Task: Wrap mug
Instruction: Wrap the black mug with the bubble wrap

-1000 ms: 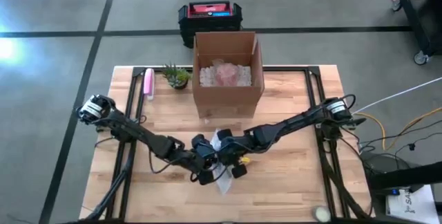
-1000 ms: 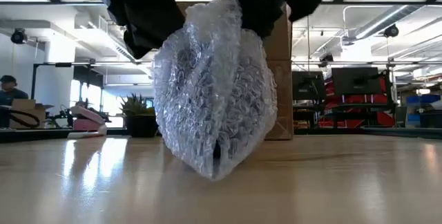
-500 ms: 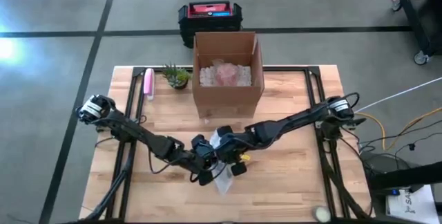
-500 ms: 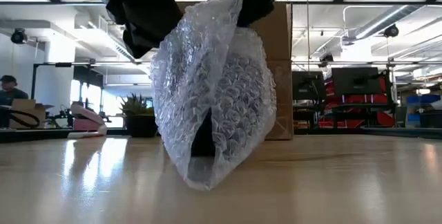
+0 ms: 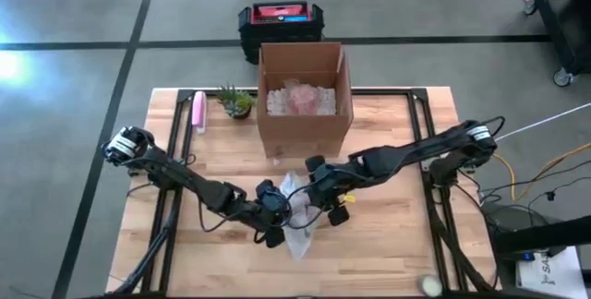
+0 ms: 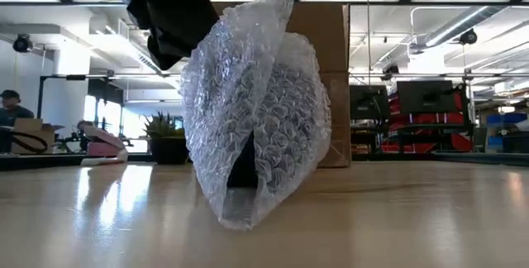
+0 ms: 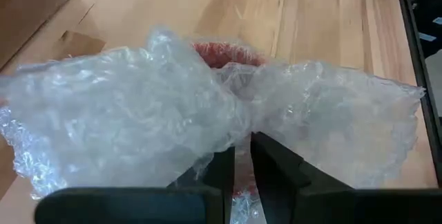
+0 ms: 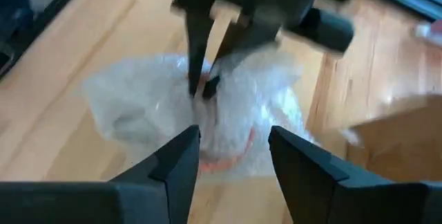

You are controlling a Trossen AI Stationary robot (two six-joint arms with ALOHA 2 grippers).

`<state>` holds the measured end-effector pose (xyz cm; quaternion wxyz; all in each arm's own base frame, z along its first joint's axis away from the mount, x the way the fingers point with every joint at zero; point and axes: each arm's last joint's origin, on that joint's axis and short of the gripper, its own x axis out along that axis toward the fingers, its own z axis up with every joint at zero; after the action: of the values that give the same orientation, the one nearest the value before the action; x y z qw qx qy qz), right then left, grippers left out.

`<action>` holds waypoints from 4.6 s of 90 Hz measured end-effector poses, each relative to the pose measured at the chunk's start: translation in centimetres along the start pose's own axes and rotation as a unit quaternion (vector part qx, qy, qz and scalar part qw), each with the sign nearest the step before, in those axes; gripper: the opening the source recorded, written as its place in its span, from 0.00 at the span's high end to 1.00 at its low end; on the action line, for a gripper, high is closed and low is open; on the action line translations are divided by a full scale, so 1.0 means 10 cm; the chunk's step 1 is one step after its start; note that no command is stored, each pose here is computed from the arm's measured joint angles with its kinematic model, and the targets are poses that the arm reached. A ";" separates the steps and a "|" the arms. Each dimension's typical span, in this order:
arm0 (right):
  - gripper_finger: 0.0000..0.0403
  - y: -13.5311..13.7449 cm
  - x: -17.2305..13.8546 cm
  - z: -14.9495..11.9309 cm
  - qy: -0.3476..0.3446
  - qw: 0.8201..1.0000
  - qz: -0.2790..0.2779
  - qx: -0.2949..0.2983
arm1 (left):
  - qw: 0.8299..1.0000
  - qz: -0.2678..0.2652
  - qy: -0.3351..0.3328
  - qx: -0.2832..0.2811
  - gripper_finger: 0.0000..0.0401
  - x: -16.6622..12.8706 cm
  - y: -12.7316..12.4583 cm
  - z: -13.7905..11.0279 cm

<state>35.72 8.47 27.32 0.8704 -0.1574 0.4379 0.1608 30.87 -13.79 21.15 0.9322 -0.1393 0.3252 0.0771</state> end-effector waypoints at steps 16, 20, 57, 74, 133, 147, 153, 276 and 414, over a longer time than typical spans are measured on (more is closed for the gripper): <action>0.69 0.08 -0.03 -0.18 -0.047 0.998 0.046 0.006 | 1.000 0.000 0.000 0.000 0.91 0.00 0.00 0.00; 0.71 0.09 -0.01 -0.23 -0.066 0.997 0.044 0.010 | 1.000 -0.001 -0.001 0.000 0.91 0.00 0.00 0.00; 0.95 0.23 0.44 -0.66 -0.139 0.989 0.033 0.029 | 1.000 -0.005 -0.007 -0.004 0.91 0.00 -0.01 0.01; 0.99 0.22 0.51 -0.60 -0.151 0.988 0.019 0.007 | 1.000 -0.005 -0.007 -0.004 0.91 0.00 -0.01 0.01; 0.99 0.23 0.81 -0.33 -0.163 0.986 0.019 -0.023 | 1.000 -0.007 -0.010 -0.004 0.91 0.00 -0.01 0.02; 0.99 0.17 0.94 -0.41 -0.144 0.989 0.019 -0.001 | 1.000 -0.006 -0.009 -0.003 0.91 0.00 -0.01 0.01; 0.99 0.17 0.98 -0.42 -0.142 0.990 0.020 -0.001 | 1.000 -0.006 -0.009 -0.002 0.91 0.00 -0.01 0.01; 0.99 0.17 0.99 -0.44 -0.128 0.992 0.022 0.001 | 0.995 0.063 -0.075 0.016 0.98 -0.18 0.12 0.19; 0.99 0.06 0.97 -0.04 0.039 0.999 -0.001 0.005 | 0.999 -0.021 -0.015 0.023 1.00 0.14 0.03 -0.03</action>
<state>40.68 10.18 19.18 0.8537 -0.1593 0.4720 0.1517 31.75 -13.53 19.99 0.9412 -0.1238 0.3101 0.0523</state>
